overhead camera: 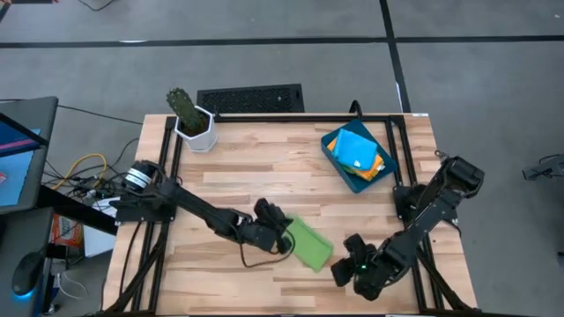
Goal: Fold microfiber towels
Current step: Put the green microfiber cloth into the blue bin
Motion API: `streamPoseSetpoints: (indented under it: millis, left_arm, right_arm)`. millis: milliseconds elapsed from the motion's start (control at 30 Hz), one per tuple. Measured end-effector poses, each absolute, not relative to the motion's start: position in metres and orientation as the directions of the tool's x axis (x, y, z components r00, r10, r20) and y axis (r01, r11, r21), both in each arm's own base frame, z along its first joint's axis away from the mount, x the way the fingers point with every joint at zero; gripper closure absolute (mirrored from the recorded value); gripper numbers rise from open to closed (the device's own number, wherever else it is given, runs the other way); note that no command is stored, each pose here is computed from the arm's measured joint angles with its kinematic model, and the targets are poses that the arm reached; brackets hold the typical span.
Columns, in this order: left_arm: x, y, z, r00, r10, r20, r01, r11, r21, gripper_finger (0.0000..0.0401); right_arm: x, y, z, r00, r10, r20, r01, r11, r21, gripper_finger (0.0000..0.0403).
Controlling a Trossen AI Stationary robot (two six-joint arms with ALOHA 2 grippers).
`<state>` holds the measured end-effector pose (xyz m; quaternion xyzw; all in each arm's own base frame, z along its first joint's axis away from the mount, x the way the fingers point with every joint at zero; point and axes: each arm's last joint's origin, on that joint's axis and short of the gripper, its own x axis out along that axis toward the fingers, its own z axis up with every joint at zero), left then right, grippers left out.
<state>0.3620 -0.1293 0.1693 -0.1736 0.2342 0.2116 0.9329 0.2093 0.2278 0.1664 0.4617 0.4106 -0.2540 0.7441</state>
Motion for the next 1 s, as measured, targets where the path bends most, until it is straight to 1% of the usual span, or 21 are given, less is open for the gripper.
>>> streamPoseSetpoints:
  millis: [100,167,233,400,467,533,633,833,933,1000]
  left_arm:
    - [0.367,-0.135,0.144,0.787,0.284,-0.548,-0.451,0.87,-0.197,0.0401]
    - [0.372,-0.135,0.129,0.788,0.28,-0.548,-0.451,0.869,-0.204,0.0401]
    - [0.376,-0.134,0.116,0.786,0.285,-0.549,-0.455,0.867,-0.202,0.0401]
    - [0.382,-0.132,0.094,0.783,0.249,-0.57,-0.44,0.869,-0.225,0.0401]
    - [0.382,-0.133,0.091,0.783,0.238,-0.575,-0.436,0.869,-0.234,0.0401]
    - [0.382,-0.133,0.091,0.783,0.236,-0.576,-0.444,0.86,-0.251,0.0401]
    - [0.382,-0.134,0.091,0.784,0.235,-0.574,-0.45,0.852,-0.266,0.0401]
    - [0.381,-0.138,0.091,0.793,0.255,-0.554,-0.487,0.811,-0.324,0.0401]
    - [0.38,-0.141,0.091,0.795,0.257,-0.549,-0.485,0.813,-0.323,0.0401]
    - [0.381,-0.141,0.091,0.801,0.25,-0.544,-0.48,0.811,-0.334,0.0401]
  right_arm:
    - [0.224,0.231,0.154,0.564,0.017,-0.826,0.759,0.382,0.527,0.0154]
    - [0.233,0.233,0.146,0.581,0.026,-0.814,0.761,0.336,0.554,0.0137]
    - [0.238,0.233,0.135,0.574,0.013,-0.818,0.782,0.289,0.553,0.0129]
    - [0.242,0.233,0.121,0.568,-0.024,-0.822,0.812,0.179,0.556,0.0127]
    - [0.242,0.231,0.12,0.558,-0.044,-0.829,0.825,0.146,0.547,0.0127]
    - [0.244,0.225,0.12,0.536,-0.074,-0.841,0.844,0.088,0.53,0.0127]
    - [0.247,0.213,0.119,0.49,-0.115,-0.864,0.871,0.077,0.484,0.0127]
    - [0.252,0.206,0.118,0.47,-0.123,-0.874,0.882,0.046,0.468,0.0129]
    - [0.257,0.198,0.118,0.447,-0.12,-0.886,0.894,0.017,0.449,0.014]
    - [0.26,0.193,0.117,0.434,-0.115,-0.894,0.901,0.018,0.434,0.0156]
